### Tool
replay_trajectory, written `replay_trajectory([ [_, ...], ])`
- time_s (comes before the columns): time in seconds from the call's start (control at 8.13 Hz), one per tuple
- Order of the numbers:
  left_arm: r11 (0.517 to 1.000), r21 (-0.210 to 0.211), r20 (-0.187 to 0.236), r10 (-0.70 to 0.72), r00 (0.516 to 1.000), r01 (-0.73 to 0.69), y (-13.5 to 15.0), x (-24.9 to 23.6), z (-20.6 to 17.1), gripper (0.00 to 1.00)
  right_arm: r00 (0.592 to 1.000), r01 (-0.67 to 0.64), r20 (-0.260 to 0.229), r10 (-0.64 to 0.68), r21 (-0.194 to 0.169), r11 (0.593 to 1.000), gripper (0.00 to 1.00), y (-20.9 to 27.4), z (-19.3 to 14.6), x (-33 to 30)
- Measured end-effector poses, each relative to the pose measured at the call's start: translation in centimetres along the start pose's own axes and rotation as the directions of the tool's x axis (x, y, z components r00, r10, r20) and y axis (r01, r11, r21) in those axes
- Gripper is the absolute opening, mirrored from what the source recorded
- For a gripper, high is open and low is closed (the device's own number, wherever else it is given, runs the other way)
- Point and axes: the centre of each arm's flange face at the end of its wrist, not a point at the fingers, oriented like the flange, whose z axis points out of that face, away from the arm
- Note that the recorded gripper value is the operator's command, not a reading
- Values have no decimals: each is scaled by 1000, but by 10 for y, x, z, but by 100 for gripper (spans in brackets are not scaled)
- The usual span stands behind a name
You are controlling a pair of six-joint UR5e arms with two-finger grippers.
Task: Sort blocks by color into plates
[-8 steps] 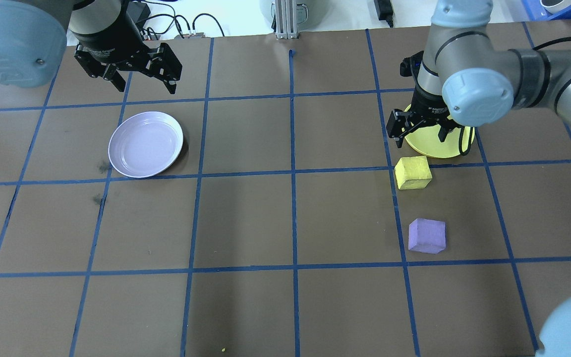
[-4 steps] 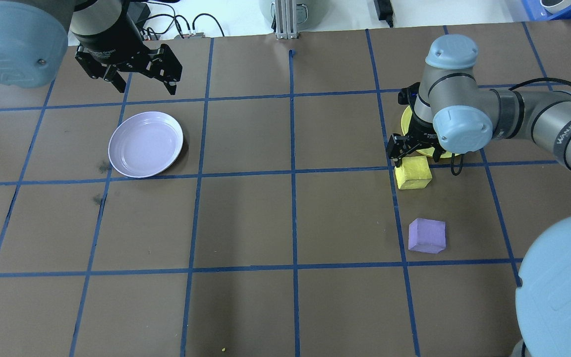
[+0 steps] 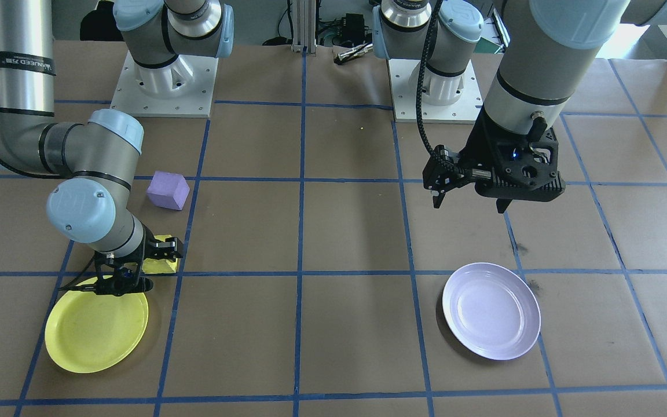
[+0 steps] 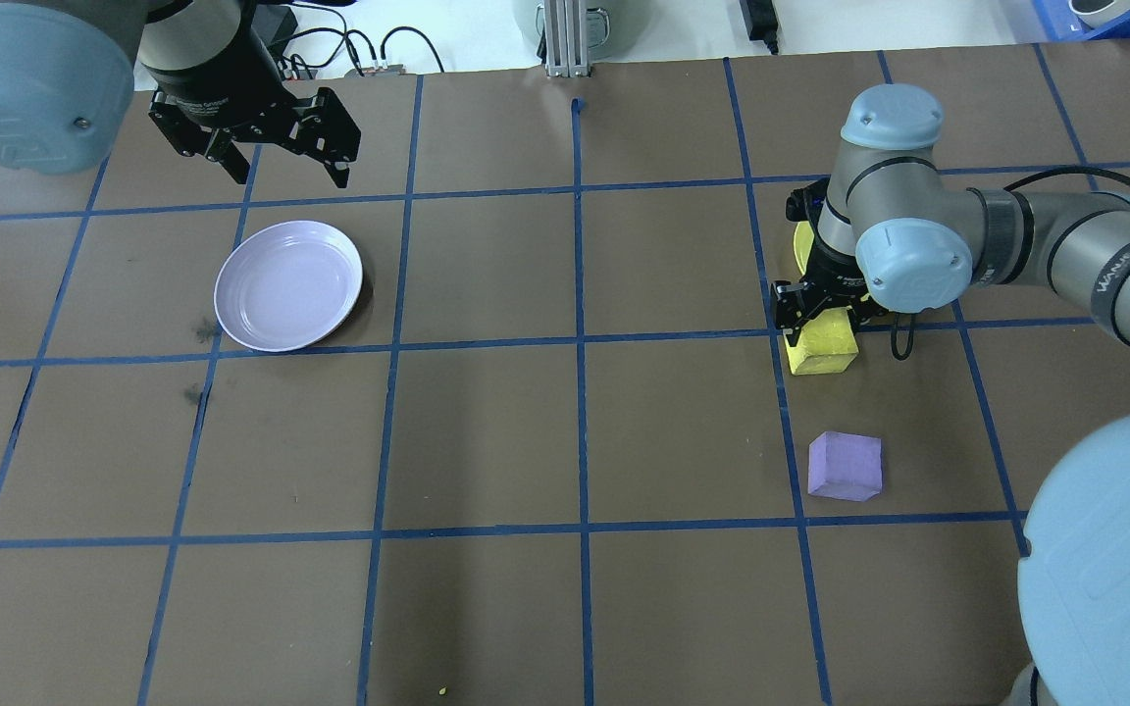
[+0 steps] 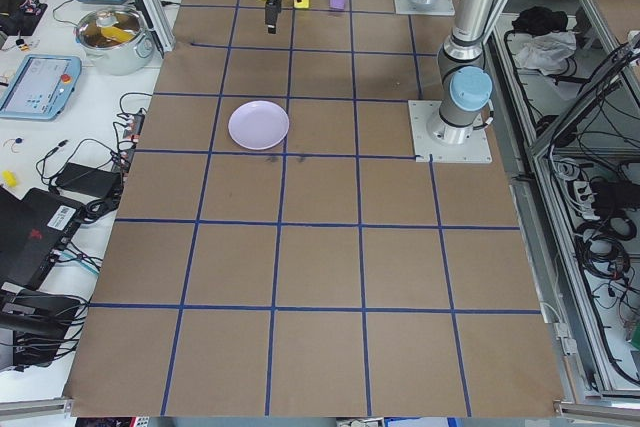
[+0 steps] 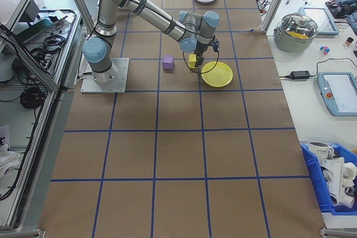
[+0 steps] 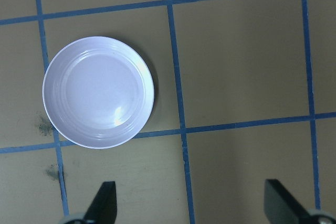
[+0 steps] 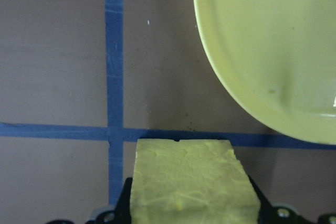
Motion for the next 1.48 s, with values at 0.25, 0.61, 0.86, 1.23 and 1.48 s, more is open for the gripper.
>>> replay_trajectory([
  [0.25,1000,0,0,0,1000,0,0,0,0,100,1000,-10,1,10,-9,1000,23,3,-4,0],
  [0.61,1000,-4,-2,0,1000,0,-1,0,3,100,1000,-31,2,31,-7,1000,27,-10,-33,5],
  [0.86,1000,-7,-2,0,1000,0,-2,0,4,100,999,-53,0,53,30,998,27,-38,-71,24],
  [1.23,1000,-21,-3,0,1000,0,0,0,14,100,993,-115,33,113,64,991,38,-83,-80,77],
  [1.48,1000,-25,-3,0,1000,0,2,0,17,100,990,-134,58,130,66,989,100,-105,-66,90],
])
